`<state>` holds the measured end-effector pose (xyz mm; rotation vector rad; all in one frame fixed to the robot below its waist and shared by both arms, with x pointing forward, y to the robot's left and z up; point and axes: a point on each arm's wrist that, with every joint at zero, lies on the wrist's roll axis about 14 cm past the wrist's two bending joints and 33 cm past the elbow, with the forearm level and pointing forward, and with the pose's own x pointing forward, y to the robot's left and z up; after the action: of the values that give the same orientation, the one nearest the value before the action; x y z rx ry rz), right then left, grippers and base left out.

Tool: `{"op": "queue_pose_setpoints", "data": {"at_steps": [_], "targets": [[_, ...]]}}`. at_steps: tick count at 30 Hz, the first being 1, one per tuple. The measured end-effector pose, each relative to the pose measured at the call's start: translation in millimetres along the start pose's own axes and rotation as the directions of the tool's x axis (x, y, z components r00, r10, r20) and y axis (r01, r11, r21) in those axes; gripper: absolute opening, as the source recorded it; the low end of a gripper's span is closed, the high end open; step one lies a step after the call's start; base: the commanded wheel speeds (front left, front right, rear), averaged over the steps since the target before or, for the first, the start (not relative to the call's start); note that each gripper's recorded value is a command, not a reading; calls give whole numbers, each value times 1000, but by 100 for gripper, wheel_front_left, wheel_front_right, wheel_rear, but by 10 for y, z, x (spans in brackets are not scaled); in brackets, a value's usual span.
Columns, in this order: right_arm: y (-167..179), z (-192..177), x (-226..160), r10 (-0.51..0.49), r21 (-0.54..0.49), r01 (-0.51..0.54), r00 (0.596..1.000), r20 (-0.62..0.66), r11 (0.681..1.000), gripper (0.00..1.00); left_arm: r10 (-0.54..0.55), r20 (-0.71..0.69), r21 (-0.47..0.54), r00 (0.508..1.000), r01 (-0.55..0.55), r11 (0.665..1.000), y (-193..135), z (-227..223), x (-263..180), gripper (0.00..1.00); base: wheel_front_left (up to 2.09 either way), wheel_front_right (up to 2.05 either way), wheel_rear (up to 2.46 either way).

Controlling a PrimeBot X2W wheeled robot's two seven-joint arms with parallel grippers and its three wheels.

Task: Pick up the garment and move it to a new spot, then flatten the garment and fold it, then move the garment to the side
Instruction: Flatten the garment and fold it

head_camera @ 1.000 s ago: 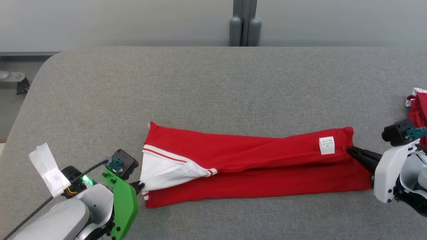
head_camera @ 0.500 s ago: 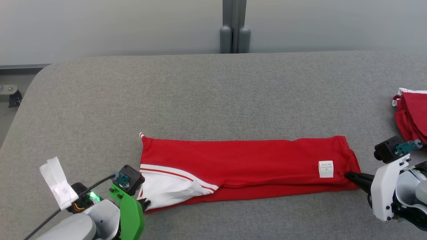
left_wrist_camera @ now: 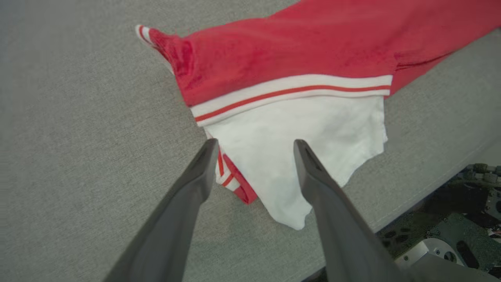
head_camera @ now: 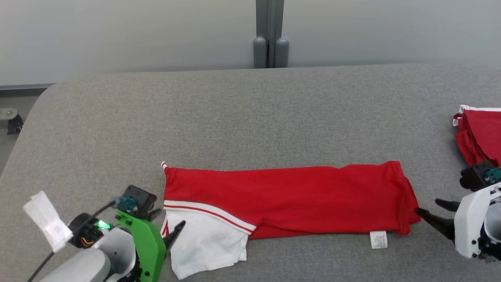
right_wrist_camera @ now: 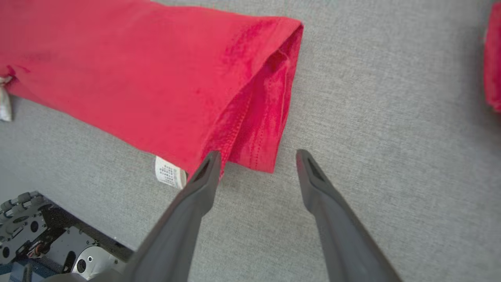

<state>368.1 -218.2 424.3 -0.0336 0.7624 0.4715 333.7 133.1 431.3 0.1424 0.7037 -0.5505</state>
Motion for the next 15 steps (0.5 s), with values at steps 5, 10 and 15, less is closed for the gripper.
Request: {"op": "queue_pose_setpoints", "data": {"at_steps": [5, 10, 15], "targets": [[-81, 396, -110, -31, 36, 24, 978, 206, 999, 100, 164, 328, -151, 930, -120, 981, 327, 694, -156, 100, 0, 0, 0], [41, 941, -211, -22, 60, -8, 880, 475, 998, 100, 285, 593, -301, 753, -121, 946, 446, 1157, -387, 100, 0, 0, 0], [26, 1611, -483, -57, 40, 40, 716, 696, 998, 100, 349, 707, -373, 614, -95, 923, 402, 1371, -511, 100, 0, 0, 0]]}}
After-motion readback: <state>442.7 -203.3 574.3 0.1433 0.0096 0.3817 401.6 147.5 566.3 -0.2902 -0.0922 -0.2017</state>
